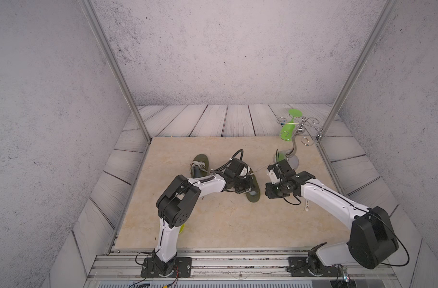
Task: Insert the insole into the shoe
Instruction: Adjust the insole in the shoe.
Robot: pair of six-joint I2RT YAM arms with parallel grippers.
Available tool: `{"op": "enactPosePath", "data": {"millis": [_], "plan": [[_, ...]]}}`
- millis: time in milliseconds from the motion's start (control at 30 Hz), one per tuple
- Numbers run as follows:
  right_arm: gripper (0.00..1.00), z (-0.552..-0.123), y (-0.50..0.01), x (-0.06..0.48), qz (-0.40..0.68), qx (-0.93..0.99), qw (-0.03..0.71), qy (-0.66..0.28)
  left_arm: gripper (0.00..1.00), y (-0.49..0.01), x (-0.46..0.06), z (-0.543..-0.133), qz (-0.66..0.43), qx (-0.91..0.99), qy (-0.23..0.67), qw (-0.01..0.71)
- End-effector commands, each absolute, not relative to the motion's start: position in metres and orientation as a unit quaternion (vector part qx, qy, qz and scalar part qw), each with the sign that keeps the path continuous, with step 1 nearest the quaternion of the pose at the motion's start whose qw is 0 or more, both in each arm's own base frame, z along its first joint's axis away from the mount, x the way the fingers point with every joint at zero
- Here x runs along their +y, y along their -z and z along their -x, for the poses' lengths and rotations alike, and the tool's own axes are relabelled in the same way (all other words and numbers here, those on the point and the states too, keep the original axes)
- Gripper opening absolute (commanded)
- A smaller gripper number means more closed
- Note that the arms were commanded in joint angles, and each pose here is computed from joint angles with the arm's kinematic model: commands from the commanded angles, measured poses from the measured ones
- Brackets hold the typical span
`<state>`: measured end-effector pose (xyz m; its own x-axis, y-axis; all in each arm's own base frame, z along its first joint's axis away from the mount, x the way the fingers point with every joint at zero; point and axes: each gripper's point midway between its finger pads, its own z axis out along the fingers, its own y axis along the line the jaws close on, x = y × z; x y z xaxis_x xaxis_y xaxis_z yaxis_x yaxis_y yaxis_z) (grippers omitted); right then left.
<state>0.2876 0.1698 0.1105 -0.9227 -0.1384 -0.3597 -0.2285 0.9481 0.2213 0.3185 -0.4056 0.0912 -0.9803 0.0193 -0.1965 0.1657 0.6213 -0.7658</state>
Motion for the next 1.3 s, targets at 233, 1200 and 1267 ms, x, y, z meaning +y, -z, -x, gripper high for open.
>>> {"op": "enactPosePath", "data": {"millis": [233,1200,1267], "plan": [[0.38,-0.32,-0.103,0.174,0.117,0.98,0.156,-0.032,0.19,-0.118,-0.327,-0.337,-0.056,0.936,0.301,0.173],[0.43,-0.347,-0.046,0.212,0.195,0.953,0.146,0.178,0.22,-0.093,-0.271,-0.321,-0.006,0.934,0.315,0.169],[0.43,-0.348,-0.042,0.212,0.195,0.953,0.141,0.183,0.22,-0.092,-0.271,-0.321,-0.005,0.934,0.315,0.168]]}}
